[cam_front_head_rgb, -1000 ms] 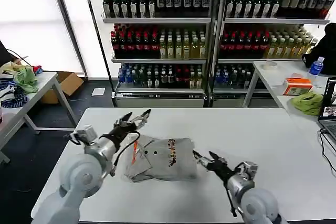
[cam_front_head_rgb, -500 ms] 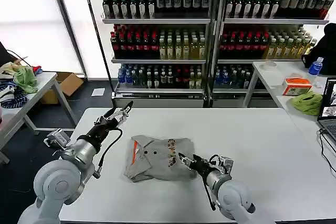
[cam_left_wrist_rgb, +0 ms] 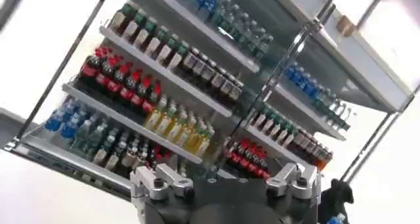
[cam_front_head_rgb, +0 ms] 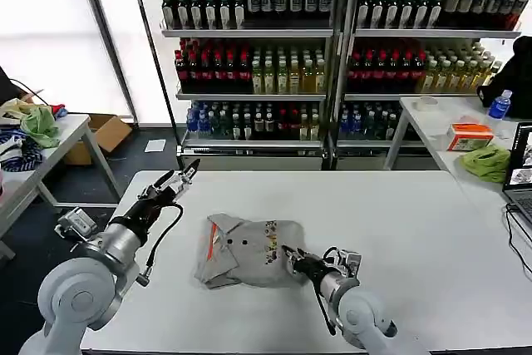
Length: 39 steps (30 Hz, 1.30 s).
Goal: Fold and organize the clothes.
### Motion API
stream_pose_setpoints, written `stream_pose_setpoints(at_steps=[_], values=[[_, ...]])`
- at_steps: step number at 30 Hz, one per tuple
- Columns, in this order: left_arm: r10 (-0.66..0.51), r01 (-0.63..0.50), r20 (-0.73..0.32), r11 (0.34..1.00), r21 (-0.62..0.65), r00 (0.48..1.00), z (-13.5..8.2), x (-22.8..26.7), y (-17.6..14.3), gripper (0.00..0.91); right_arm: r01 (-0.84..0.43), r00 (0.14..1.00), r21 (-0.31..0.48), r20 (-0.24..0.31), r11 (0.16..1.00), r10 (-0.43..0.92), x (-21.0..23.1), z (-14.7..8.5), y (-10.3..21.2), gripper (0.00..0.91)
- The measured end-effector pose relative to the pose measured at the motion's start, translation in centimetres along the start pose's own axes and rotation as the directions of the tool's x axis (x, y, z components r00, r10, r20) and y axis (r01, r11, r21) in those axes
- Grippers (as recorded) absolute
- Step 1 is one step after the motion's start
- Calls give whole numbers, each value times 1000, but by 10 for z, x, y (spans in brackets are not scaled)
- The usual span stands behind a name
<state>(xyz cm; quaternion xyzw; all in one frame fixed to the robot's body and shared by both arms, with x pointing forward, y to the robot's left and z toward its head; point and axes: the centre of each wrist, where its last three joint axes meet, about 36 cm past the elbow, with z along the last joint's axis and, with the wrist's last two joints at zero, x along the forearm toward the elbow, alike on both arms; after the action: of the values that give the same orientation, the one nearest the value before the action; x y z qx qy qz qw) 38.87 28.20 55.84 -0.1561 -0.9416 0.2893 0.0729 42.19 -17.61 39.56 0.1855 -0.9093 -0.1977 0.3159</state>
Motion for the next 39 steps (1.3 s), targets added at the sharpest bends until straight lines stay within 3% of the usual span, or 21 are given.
stream_pose_setpoints(at_steps=[7, 16, 17, 26, 34, 39], values=[[-6, 6, 5, 1000, 17, 1000, -2, 2, 3, 907, -13, 1000, 28, 6, 1000, 13, 11, -9, -11, 0], [-3, 2, 3, 999, 34, 1000, 0, 2, 2, 907, -92, 995, 118, 39, 989, 88, 46, -39, -52, 20], [-2, 2, 2, 999, 36, 1000, 1, 1, 2, 907, -104, 994, 133, 42, 986, 99, 50, -42, -56, 907], [-7, 7, 3, 999, 40, 1000, 1, 3, 2, 907, -226, 973, 261, 103, 939, 206, 78, -63, -78, 907], [0, 0, 6, 999, 33, 1000, -1, 9, -2, 907, -317, 941, 350, 231, 881, 247, 102, -83, -72, 907], [1, -1, 9, 1000, 30, 1000, -1, 12, -3, 907, -310, 929, 375, 317, 874, 193, 95, -79, -53, 907]])
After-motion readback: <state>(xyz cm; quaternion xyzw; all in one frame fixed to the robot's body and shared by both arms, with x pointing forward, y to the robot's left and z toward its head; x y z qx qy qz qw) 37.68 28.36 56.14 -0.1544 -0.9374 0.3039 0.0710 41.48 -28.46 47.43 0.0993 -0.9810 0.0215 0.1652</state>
